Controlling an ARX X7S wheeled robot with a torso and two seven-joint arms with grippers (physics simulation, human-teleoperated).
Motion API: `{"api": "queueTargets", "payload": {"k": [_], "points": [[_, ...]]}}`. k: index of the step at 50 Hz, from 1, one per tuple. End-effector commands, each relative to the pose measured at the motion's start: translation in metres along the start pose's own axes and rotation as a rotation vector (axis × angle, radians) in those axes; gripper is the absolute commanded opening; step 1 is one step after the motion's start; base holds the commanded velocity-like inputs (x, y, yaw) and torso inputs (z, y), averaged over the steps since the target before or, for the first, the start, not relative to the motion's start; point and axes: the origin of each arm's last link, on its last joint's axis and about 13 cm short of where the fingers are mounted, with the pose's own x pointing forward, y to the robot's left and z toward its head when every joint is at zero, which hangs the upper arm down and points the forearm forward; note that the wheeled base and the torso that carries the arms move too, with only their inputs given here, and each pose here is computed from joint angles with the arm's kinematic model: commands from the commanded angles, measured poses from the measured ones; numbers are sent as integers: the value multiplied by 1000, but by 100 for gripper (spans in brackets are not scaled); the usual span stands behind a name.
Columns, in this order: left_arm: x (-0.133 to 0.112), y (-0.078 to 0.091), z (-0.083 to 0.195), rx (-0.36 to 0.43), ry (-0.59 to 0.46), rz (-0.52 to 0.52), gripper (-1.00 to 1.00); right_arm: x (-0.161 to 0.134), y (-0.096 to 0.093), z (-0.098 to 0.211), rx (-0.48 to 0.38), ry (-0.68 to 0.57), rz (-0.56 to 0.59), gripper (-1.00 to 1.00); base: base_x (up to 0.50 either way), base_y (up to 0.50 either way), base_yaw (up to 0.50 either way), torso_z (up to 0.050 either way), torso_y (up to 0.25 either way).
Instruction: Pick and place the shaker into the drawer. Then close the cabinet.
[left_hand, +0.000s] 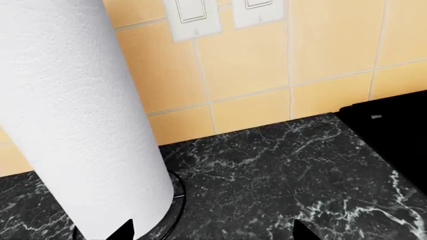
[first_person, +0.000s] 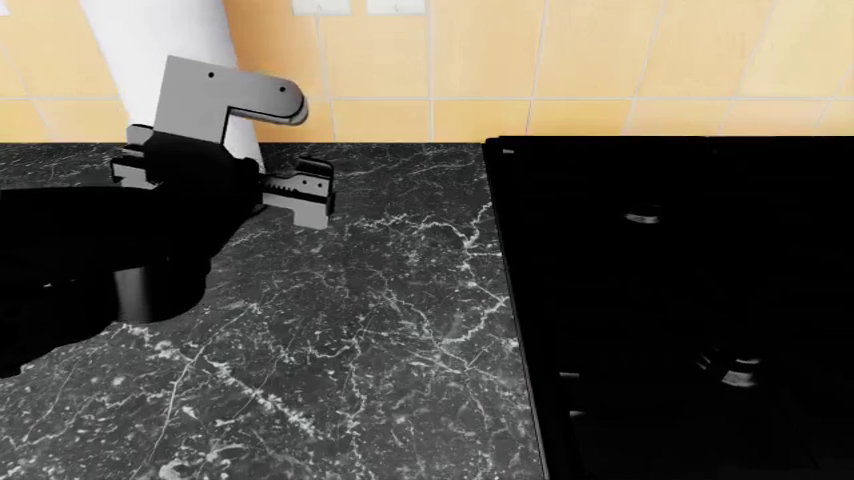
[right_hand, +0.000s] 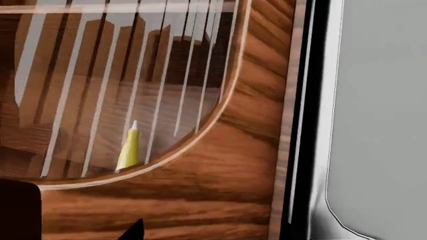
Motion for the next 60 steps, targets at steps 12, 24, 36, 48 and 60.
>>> {"api": "queueTargets", "payload": {"k": [12,24,36,48,60], "points": [[-2,7,-4,-21,-7,1,100,24,15,-44,-21,222,42,100,7,2,4,1,0],[1,9,-9,-27,1,6,100,40,5,-48,-20,243,-3,100,7,3,3,0,0],[0,12,-12,-32,4,12,100,53,-13,-56,-16,266,-92,100,6,1,3,0,0],[-1,13,-11,-34,1,15,100,54,-15,-64,-46,320,-127,100,5,1,0,0,0],[-4,13,-11,-34,-1,18,100,56,-23,-71,-71,352,-186,100,5,0,0,0,0]]}}
